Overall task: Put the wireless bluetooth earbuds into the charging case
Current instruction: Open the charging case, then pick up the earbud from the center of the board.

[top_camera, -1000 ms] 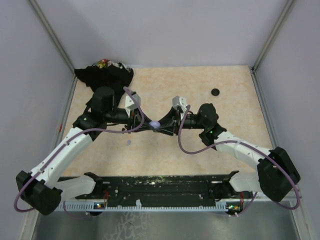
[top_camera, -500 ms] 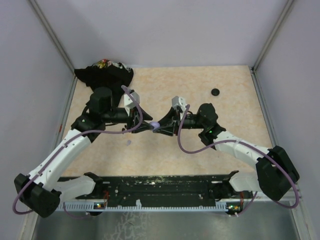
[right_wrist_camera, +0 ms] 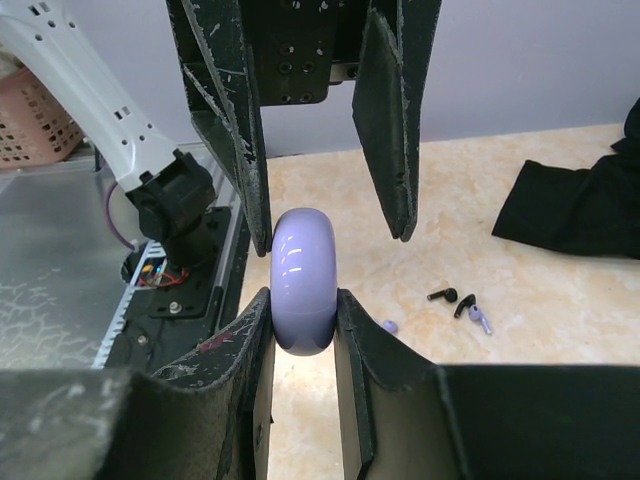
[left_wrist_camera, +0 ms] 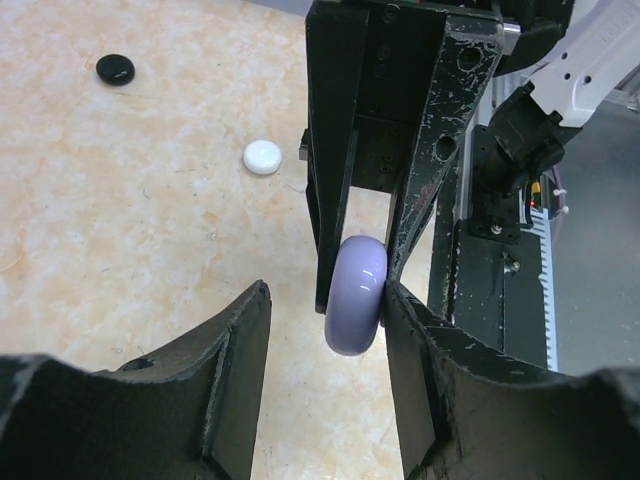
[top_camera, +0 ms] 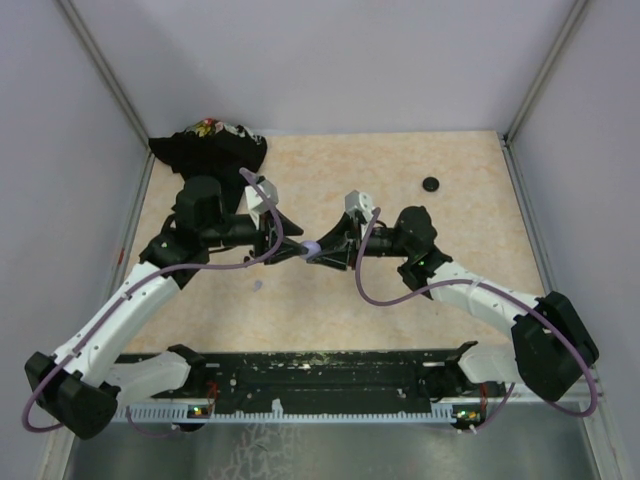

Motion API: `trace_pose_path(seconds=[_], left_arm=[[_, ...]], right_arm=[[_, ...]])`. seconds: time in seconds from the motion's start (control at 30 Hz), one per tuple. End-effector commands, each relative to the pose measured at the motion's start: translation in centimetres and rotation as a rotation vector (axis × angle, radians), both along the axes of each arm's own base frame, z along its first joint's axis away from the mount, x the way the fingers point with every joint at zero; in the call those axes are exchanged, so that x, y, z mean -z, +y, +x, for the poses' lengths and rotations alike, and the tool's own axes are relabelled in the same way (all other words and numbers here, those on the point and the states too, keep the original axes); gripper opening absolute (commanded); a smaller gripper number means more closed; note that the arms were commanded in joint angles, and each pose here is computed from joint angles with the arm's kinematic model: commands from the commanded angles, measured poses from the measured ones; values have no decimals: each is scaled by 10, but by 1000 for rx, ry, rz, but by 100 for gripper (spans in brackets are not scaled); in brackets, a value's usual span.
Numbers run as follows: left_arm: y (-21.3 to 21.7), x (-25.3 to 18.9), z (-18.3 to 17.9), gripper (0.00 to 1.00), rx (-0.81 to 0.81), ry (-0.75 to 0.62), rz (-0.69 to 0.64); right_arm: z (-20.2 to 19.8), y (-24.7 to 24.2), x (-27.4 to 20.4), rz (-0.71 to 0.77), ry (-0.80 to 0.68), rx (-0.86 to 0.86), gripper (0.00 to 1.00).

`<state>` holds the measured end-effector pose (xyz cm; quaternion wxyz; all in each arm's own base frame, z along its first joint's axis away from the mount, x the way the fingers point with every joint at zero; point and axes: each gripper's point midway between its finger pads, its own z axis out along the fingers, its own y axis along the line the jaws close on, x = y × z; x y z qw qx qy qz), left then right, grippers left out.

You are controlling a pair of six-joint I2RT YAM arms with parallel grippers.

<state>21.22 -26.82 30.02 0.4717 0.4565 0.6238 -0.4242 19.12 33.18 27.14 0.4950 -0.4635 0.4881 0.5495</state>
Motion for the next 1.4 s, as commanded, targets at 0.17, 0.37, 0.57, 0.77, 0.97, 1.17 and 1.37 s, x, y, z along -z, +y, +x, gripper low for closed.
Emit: trace_pose_path(seconds=[0.17,0.37,0.57,0.77,0.97,1.17,1.37], left_arm=[[10,-1,31,54,-195,-14,7],[13,3,39,53,-237,0,6],[12,5,40,53,-238,16,5],[17,-7,38,54,-271,16,-21],[38,-2,42,63,-443,112,-2],[72,47,46,63,-705,315,108],[105,110,41,62,-918,485,255]], right_arm=[[-14,-3,-29,76,-93,-58,0],[-17,-3,-29,79,-86,-77,0],[-17,-3,-28,83,-78,-74,0],[2,-6,-16,54,-57,30,0],[27,-20,3,1,-71,214,0],[38,-35,22,-30,-86,344,0],[42,-47,32,-21,-90,422,0]])
